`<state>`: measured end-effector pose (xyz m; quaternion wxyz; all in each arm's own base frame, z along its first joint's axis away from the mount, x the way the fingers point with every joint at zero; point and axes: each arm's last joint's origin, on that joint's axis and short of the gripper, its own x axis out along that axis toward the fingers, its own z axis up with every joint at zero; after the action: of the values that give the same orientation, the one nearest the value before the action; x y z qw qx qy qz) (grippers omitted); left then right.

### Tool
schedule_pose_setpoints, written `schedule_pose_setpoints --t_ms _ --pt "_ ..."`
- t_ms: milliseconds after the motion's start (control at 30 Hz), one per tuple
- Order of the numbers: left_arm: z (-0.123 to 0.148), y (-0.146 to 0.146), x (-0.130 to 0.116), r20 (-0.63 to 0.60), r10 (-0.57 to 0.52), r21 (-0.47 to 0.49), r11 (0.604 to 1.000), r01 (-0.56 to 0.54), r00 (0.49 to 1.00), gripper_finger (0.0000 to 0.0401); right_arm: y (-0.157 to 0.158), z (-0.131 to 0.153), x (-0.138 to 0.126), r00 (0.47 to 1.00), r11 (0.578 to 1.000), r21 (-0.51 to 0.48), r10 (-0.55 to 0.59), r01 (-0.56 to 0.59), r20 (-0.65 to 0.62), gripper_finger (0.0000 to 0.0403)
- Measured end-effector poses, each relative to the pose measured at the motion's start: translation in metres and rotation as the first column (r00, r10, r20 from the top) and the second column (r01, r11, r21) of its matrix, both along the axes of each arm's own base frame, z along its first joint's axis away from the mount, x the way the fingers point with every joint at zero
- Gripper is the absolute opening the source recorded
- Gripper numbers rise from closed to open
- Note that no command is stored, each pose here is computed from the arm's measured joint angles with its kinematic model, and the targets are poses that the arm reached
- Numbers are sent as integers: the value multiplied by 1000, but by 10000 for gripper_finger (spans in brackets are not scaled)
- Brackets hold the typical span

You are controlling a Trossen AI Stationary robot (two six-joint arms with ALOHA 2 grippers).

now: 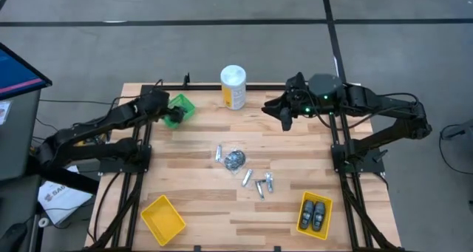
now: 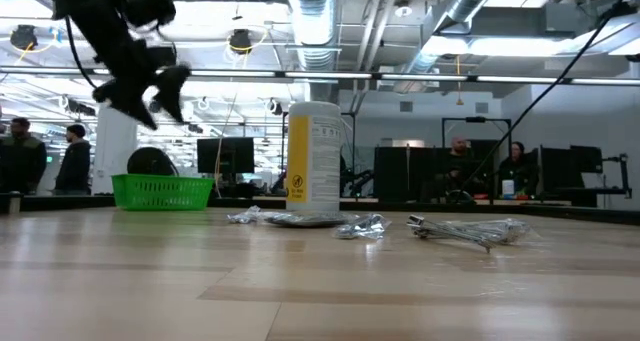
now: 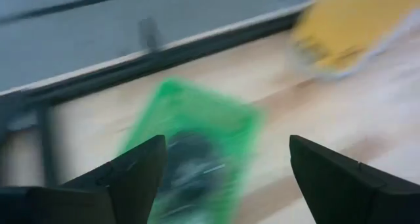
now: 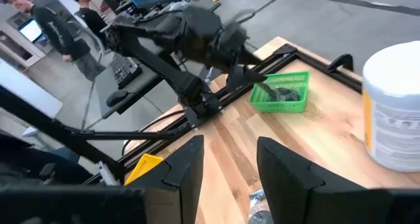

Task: Pick & Place Travel size toiletries
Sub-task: Put the black hairbrush into the green bin

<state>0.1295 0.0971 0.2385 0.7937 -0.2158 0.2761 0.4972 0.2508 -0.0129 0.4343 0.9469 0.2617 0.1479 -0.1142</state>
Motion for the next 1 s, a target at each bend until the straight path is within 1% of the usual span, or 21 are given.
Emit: schedule_pose_setpoints --t_ms 67,100,133,200,267,300,333,367,400,500,567,633,733,867,1000 --pt "13 -3 6 158 -98 -1 995 100 983 307 4 -1 0 1000 1000 1 15 -15 -16 133" --pt "19 -5 11 237 -168 9 985 171 957 304 5 -3 -1 999 1000 2 21 -21 -36 133" --pt "24 -8 15 306 -241 27 969 245 921 302 7 -5 -2 998 1000 8 26 -25 -63 133" --pt "34 -17 25 406 -374 70 923 379 834 298 10 -12 -4 991 999 39 27 -22 -127 134" --pt "39 -29 35 450 -484 114 865 489 750 296 14 -18 -4 982 997 70 30 -17 -186 133" --pt "40 -35 40 452 -528 132 836 532 719 296 17 -21 -6 976 997 81 35 -17 -217 133" --pt "39 -42 45 444 -568 140 808 572 693 296 20 -23 -7 971 996 92 40 -18 -237 133" --pt "37 -49 49 429 -597 139 785 604 678 296 23 -25 -7 967 994 102 49 -24 -251 132" --pt "34 -56 54 408 -616 134 771 623 674 296 27 -26 -7 961 993 112 58 -28 -270 132" --pt "23 -75 70 367 -641 104 748 655 674 296 39 -33 -11 937 990 137 88 -43 -338 133" --pt "13 -86 82 334 -664 85 728 680 669 296 48 -38 -15 924 989 139 88 -38 -371 132" --pt "2 -95 96 308 -682 74 712 698 663 296 56 -49 -18 899 991 133 75 -19 -432 132" --pt "-16 -97 115 292 -670 46 723 689 683 296 69 -60 -24 875 992 128 41 24 -483 133" --pt "-38 -90 137 235 -649 -1 744 668 723 296 85 -75 -29 853 992 125 38 33 -520 134" --pt "-51 -81 160 151 -667 -5 738 675 730 296 94 -79 -32 857 990 127 17 57 -514 131"
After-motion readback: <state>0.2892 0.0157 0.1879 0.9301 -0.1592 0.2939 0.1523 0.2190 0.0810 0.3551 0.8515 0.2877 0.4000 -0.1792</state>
